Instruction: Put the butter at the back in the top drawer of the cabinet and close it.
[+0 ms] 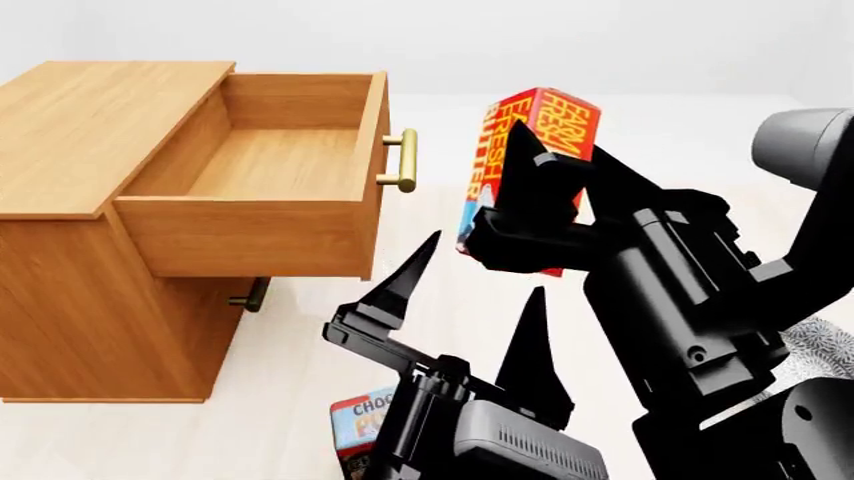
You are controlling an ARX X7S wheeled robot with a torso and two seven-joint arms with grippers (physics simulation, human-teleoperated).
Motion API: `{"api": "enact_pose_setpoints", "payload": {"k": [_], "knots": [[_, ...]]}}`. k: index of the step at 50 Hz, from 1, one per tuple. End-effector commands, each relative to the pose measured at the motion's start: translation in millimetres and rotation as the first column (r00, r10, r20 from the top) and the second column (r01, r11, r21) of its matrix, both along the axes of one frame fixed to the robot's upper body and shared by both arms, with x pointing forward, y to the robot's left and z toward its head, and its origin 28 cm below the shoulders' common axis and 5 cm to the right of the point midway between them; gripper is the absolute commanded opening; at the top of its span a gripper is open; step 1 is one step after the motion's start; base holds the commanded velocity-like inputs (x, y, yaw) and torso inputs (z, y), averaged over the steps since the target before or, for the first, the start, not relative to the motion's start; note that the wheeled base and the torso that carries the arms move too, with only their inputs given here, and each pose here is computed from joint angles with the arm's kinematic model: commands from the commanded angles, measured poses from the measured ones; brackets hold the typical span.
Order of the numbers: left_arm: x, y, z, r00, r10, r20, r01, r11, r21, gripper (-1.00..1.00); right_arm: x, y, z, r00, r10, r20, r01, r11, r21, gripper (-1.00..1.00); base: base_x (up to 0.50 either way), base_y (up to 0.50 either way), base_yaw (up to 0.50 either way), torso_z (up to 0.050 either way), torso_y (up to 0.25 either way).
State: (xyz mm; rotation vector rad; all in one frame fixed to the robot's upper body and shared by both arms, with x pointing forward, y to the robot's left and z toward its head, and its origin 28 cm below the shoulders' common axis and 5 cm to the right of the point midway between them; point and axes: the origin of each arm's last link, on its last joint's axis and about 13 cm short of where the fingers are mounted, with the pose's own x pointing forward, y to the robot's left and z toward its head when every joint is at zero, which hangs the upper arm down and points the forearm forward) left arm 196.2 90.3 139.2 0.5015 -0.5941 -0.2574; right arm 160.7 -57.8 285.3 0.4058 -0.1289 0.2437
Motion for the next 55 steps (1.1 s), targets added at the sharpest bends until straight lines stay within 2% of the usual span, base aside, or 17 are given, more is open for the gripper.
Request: {"api": "enact_pose_setpoints", "payload": {"k": [1,19,43,44,55], "knots": [[-1,-1.9,3,1.0,-0.004,0.003,0.004,1.0,-0.007,1.0,4,-1.6,-1,1.0,0.003,0.011,-0.004,1.0,0.017,-1.0,0.0,0.0,0.0,0.0,0.0],[-3,-1.5,8,1.0,0.0,0.02,0.0,0.999,-0.038,1.0,6,2.0,-11,1.0,0.022,-0.018,-0.021,0.999,0.038,-1.0,0.0,0.0,0.0,0.001,0.001],[3,-1.9,2,1.0,0.006,0.003,-0.005,0.999,-0.038,1.0,4,3.2,-15,0.998,0.037,-0.045,-0.034,0.998,0.055,-1.0,0.0,0.0,0.0,0.0,0.001],[2,-1.8,2,1.0,0.004,0.002,-0.004,0.999,-0.039,-1.0,4,3.2,-16,0.998,0.036,-0.045,-0.034,0.998,0.054,-1.0,0.0,0.0,0.0,0.0,0.0],[1,-2.1,1,1.0,-0.005,-0.001,0.005,0.999,-0.032,-1.0,3,3.2,-15,0.998,0.036,-0.043,-0.034,0.998,0.05,-1.0,0.0,0.0,0.0,0.0,0.001]]}}
